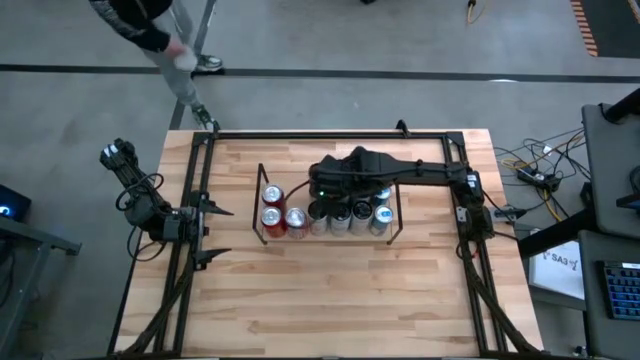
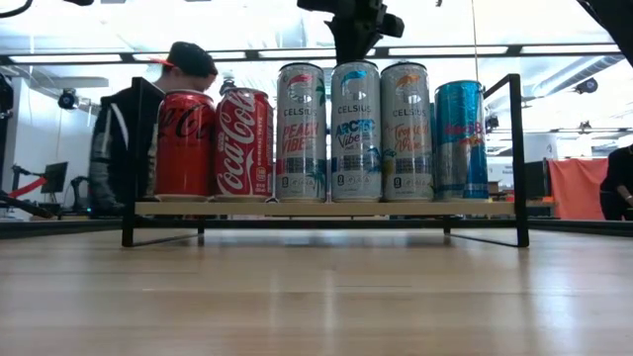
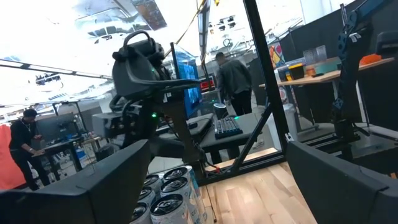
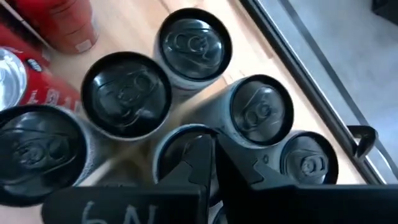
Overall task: Place canned beverage on shelf
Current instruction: Adjust the white and blue soda cans
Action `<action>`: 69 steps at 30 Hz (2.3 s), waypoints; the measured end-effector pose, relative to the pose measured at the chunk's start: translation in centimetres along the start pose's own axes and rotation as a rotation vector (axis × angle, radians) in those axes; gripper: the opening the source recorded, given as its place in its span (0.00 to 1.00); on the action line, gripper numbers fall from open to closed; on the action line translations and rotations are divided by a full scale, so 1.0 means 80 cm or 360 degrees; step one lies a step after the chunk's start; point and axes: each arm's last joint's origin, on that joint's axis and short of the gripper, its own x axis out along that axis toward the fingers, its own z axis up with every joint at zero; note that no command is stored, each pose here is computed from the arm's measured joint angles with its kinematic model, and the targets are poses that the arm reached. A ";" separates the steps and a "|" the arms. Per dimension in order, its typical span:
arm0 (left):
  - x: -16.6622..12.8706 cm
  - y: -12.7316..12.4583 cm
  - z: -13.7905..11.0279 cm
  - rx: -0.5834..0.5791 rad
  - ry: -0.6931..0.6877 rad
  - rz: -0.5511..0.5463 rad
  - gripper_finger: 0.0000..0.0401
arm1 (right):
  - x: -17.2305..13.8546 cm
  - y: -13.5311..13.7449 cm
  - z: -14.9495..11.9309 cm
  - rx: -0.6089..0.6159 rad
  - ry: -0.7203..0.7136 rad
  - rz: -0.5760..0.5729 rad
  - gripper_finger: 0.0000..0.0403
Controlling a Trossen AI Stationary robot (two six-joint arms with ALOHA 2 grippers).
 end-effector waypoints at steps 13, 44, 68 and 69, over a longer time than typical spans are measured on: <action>0.000 0.000 0.000 -0.0001 0.0000 0.0000 0.90 | 0.025 -0.007 0.005 -0.0014 -0.0008 -0.0126 0.03; 0.000 0.000 0.000 -0.0002 -0.0001 0.0000 0.90 | 0.034 -0.006 0.005 -0.0009 -0.0040 -0.0109 0.03; 0.000 0.000 0.000 -0.0003 -0.0002 0.0000 0.90 | 0.040 -0.006 -0.002 0.0015 -0.0005 -0.0120 0.03; 0.000 0.000 0.000 -0.0002 -0.0001 0.0001 0.90 | 0.039 -0.007 -0.002 0.0016 -0.0009 -0.0118 0.03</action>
